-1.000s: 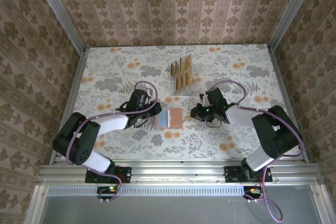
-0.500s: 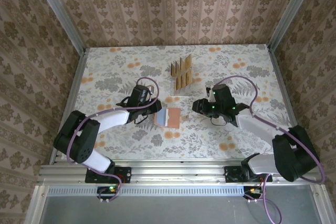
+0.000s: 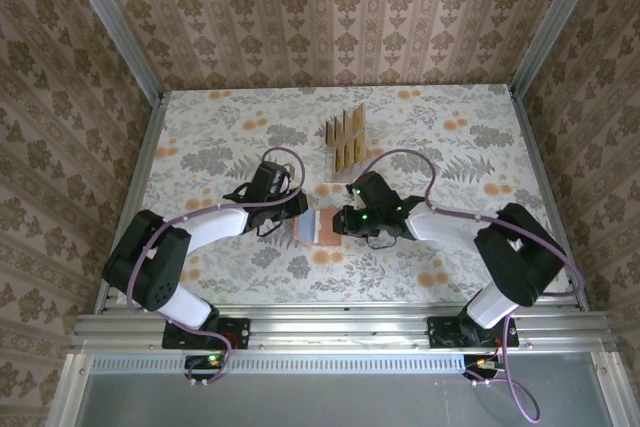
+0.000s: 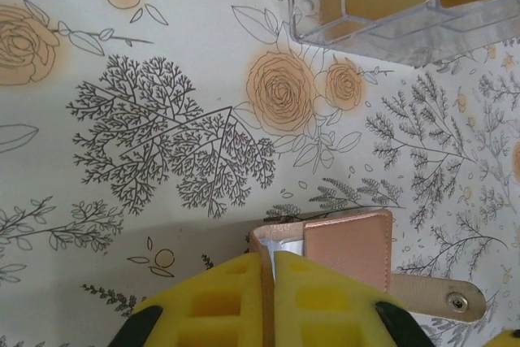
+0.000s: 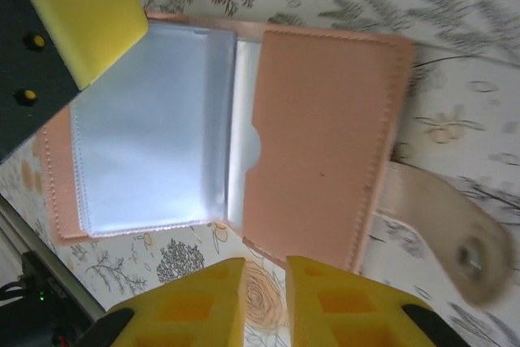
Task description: Put the credit cards into the card holder
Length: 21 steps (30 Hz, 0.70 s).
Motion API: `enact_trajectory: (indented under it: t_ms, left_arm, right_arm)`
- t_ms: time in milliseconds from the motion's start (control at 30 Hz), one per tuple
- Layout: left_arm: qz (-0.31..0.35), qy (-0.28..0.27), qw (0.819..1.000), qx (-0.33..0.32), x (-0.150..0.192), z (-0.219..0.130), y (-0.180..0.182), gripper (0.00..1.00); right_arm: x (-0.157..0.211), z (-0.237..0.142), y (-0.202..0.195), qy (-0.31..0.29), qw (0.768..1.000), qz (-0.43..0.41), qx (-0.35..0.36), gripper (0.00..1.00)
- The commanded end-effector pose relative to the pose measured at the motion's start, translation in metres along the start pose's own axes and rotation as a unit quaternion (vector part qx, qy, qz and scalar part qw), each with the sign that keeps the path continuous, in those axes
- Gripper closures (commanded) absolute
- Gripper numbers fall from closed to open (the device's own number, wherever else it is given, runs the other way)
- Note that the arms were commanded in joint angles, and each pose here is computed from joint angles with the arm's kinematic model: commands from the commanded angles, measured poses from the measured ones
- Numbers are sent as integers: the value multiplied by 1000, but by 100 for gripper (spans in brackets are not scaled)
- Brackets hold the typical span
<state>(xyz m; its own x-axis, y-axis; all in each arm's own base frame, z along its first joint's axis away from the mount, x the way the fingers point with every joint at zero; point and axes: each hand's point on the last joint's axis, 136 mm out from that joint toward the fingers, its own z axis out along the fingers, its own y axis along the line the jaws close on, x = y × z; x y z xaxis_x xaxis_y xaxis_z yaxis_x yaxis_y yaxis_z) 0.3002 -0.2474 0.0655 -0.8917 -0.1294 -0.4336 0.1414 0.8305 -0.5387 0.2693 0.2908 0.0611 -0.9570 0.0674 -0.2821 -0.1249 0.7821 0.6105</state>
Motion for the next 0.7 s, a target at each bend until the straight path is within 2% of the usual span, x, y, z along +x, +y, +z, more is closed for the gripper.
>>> enact_trajectory:
  t_ms: [0, 133, 167, 267, 367, 667]
  left_arm:
    - [1, -2, 1000, -7, -6, 0, -4, 100]
    - [4, -2, 1000, -7, -7, -2, -5, 98]
    - [5, -4, 1000, -3, -8, -3, -6, 93]
    - [8, -5, 1000, 7, -9, -6, -12, 68]
    - [13, -9, 1000, 13, -11, -12, -14, 57]
    - [10, -24, 1000, 15, -16, -27, -7, 59]
  right_arm:
    - [-6, 14, -2, -9, 1000, 9, 7, 81]
    - [2, 31, -22, 2, 999, 25, 29, 84]
    - [4, 35, -26, 6, 999, 28, 34, 85]
    - [9, 42, -35, 12, 998, 36, 42, 87]
    - [12, 44, -40, 13, 998, 40, 47, 88]
    - [15, 46, -51, 15, 997, 47, 58, 89]
